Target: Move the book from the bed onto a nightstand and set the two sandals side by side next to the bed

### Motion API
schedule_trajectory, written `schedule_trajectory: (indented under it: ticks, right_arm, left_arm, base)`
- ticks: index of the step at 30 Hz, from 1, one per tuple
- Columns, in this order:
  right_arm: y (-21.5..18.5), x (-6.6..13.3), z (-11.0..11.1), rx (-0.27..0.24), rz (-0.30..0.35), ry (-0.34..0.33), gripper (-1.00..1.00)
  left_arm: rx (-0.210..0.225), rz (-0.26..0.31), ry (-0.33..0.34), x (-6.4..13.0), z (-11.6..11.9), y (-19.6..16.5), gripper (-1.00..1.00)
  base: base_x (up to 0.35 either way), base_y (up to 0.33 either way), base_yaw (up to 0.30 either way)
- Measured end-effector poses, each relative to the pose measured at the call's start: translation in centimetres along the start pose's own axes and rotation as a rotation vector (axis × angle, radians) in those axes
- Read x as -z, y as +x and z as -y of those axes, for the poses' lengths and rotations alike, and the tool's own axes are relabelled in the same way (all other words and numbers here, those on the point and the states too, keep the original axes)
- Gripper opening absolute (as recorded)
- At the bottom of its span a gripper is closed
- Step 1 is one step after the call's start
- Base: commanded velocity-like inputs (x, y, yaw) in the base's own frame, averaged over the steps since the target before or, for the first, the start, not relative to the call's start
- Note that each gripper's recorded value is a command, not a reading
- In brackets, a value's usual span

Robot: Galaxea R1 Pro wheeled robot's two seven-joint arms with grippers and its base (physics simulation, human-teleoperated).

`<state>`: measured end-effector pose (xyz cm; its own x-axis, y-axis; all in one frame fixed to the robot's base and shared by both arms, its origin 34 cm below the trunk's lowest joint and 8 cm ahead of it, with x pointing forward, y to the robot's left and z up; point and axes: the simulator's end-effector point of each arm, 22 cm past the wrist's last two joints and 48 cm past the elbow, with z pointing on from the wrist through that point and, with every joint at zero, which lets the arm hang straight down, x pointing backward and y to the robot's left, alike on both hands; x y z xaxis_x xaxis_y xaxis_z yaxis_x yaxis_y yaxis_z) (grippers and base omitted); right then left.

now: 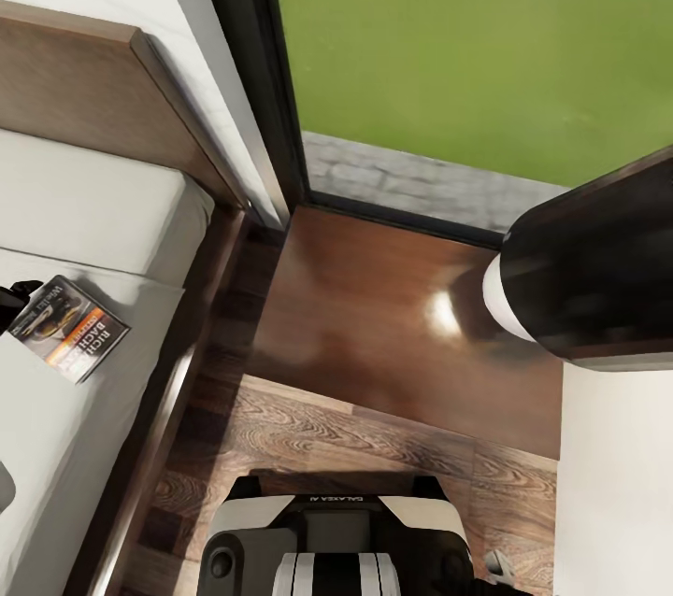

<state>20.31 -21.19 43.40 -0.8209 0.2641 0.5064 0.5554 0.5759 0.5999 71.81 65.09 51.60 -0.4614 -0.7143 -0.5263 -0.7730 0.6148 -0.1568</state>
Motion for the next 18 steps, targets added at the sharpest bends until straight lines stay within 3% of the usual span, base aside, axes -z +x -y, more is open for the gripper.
schedule_trajectory:
  ticks: [18]
  right_arm:
    - [0.02, 0.00, 0.01, 0.000, 0.000, 0.000, 1.00]
  left_arm:
    - [0.000, 0.000, 0.000, 0.00, 0.00, 0.00, 1.00]
  base:
    - [0.000, 0.000, 0.000]
